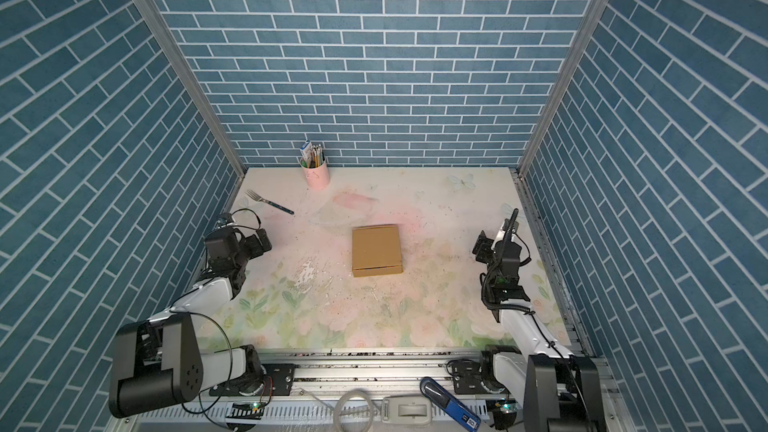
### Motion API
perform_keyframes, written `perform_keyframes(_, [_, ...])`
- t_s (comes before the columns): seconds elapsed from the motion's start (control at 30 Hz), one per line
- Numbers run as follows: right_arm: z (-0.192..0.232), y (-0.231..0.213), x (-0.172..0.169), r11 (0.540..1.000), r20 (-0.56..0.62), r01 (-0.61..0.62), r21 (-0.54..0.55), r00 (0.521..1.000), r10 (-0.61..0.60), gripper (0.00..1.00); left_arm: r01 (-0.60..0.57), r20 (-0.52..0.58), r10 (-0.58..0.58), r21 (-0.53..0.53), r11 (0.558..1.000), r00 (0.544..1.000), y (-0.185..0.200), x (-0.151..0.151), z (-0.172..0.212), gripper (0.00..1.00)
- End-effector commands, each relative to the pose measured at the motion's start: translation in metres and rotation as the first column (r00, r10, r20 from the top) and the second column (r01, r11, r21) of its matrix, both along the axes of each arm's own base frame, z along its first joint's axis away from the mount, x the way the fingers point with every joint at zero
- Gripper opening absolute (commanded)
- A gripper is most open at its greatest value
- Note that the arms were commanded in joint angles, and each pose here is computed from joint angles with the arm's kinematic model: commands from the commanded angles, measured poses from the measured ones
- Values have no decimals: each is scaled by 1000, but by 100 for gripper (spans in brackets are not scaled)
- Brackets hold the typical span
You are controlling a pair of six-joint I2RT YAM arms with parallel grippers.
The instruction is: Fold the paper box
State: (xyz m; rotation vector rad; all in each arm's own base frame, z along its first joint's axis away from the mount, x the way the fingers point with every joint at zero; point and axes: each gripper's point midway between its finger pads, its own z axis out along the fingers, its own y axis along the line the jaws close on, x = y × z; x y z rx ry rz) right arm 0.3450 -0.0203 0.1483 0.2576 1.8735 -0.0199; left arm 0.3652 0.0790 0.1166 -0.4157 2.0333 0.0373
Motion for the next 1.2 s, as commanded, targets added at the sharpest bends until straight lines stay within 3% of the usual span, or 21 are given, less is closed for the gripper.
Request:
perform_keyframes(0.0, [1,-13,8,997,25,53,-58,998,-52,78,48,56,-50,35,998,997,-3,10,5,100])
perform_keyframes(0.13, [-19,-15,20,996,-50,39,-80,998,-44,77,98,50,-100,38,994,994,-8,19,-6,100])
perform_keyframes(0.27, [-29,-20,20,992,-41,68,-102,996,-73,77,121,41,-121,14,993,992,-12,26,-15,100])
perform_keyframes(0.33, [-31,-22,22,992,-38,73,-106,996,-78,77,157,102,-158,17,987,982,-21,28,-12,100])
perform_keyframes(0.53, [-31,-22,21,994,-34,60,-89,997,-63,77,201,119,-216,128,971,969,-43,24,-7,100])
perform_keyframes(0.7, [-30,-28,17,995,-15,79,-68,997,-80,76,285,126,-332,290,914,935,-81,23,-19,100])
perform_keyframes(0.8, [-30,-30,16,995,-9,85,-58,996,-86,76,209,88,-244,293,933,966,-68,26,-22,99])
perform_keyframes(1.17, [-31,-38,15,994,-8,105,-37,994,-105,75,208,58,-236,303,930,970,-70,29,-23,100])
